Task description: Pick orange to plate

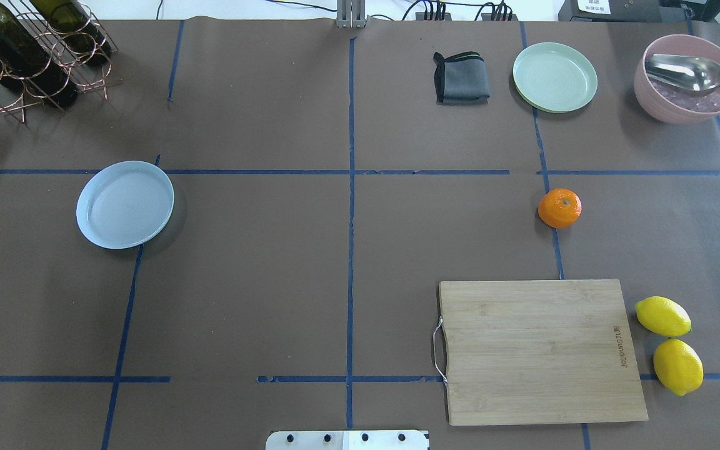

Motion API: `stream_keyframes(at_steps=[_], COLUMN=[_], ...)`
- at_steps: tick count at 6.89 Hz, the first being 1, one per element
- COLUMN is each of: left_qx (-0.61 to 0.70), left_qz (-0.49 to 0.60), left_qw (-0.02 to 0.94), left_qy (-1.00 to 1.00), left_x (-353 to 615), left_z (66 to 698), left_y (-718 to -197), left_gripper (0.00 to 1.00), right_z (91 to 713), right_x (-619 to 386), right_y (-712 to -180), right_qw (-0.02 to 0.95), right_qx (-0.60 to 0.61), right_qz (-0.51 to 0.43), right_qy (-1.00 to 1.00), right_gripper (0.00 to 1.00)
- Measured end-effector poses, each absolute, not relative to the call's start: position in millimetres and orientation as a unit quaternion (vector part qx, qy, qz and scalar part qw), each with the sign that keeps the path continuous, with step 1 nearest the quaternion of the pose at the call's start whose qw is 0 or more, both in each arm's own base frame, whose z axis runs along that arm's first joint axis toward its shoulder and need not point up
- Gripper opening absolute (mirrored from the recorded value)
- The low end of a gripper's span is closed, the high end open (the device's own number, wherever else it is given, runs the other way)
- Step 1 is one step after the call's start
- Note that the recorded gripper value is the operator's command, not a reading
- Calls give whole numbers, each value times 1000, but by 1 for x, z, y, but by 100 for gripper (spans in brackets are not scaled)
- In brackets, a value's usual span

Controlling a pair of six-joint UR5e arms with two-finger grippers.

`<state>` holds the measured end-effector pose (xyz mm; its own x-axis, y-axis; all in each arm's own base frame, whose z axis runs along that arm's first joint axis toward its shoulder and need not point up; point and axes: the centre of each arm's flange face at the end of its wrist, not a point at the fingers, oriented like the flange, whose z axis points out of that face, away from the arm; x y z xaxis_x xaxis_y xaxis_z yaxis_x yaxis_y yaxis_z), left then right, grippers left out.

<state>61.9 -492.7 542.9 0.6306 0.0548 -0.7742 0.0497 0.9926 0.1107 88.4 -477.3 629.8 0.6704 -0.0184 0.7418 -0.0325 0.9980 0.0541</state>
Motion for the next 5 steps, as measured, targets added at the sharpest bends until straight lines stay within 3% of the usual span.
stream_keyframes(at_steps=[5], left_qx=[48], left_qz=[-46], left_qw=[895], left_qy=[441], left_x=[194], left_z=[547], left_y=[-490], left_gripper=[87], right_z=[615], right_x=[89], right_y=[-491], right_qw=[913], right_qx=[45], right_qz=[-3], right_qy=[-405], right_gripper=[100])
